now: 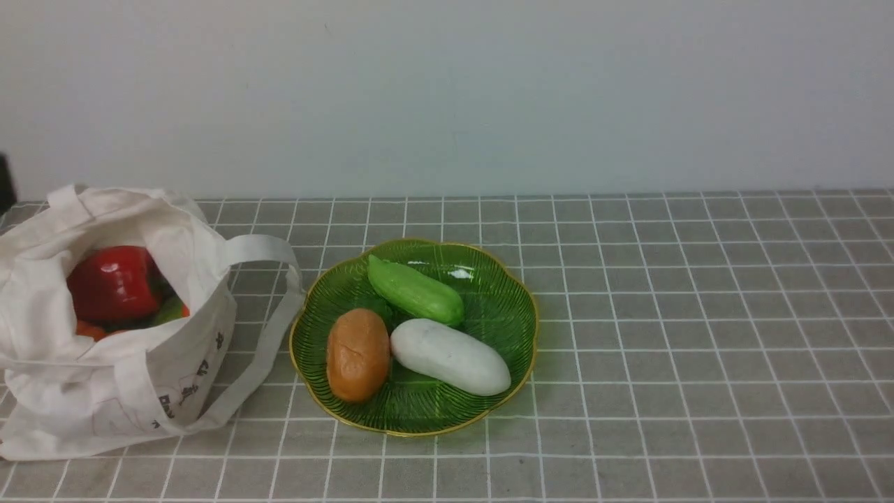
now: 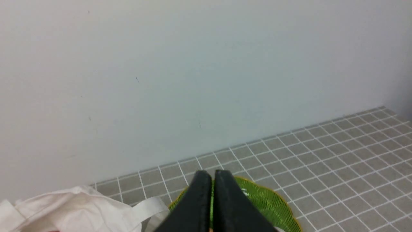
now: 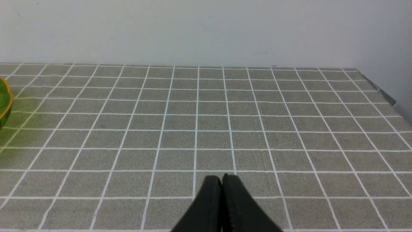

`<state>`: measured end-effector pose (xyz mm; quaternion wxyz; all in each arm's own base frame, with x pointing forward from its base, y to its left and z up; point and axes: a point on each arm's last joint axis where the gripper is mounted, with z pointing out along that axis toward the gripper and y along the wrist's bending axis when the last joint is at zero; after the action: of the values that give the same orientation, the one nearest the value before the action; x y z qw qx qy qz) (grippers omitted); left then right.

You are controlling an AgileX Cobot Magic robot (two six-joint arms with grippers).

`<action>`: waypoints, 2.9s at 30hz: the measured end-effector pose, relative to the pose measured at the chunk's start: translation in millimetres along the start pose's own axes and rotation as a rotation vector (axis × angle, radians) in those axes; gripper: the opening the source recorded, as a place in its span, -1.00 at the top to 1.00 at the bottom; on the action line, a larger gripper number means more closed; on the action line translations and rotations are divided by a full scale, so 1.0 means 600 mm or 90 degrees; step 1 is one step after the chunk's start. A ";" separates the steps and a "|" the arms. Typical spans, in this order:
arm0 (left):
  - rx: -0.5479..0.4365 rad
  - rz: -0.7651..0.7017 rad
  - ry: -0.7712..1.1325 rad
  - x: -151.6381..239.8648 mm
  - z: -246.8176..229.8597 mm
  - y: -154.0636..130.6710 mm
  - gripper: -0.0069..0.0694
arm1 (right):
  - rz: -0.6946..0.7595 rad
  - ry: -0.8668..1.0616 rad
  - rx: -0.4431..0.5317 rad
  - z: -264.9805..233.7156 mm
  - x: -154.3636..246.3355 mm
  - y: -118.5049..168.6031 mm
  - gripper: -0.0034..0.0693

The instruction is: Take vegetables from bag on grey coffee tablecloth place on plate.

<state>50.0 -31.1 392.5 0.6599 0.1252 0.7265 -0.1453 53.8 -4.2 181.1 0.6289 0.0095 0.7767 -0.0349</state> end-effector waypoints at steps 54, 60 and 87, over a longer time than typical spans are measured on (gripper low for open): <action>-0.188 -0.017 0.134 0.367 0.018 0.059 0.83 | 0.000 0.000 0.000 0.000 0.000 0.000 0.94; -0.189 -0.017 0.133 0.367 0.018 0.059 0.83 | 0.000 0.000 0.000 0.000 0.000 0.000 0.94; -0.189 -0.018 0.132 0.367 0.018 0.059 0.83 | 0.000 0.000 0.000 0.000 0.000 0.000 0.94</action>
<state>51.6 -4.8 170.8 0.5903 0.0306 0.8060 -0.0323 53.8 -4.2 181.0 0.6288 0.0095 0.7768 -0.0349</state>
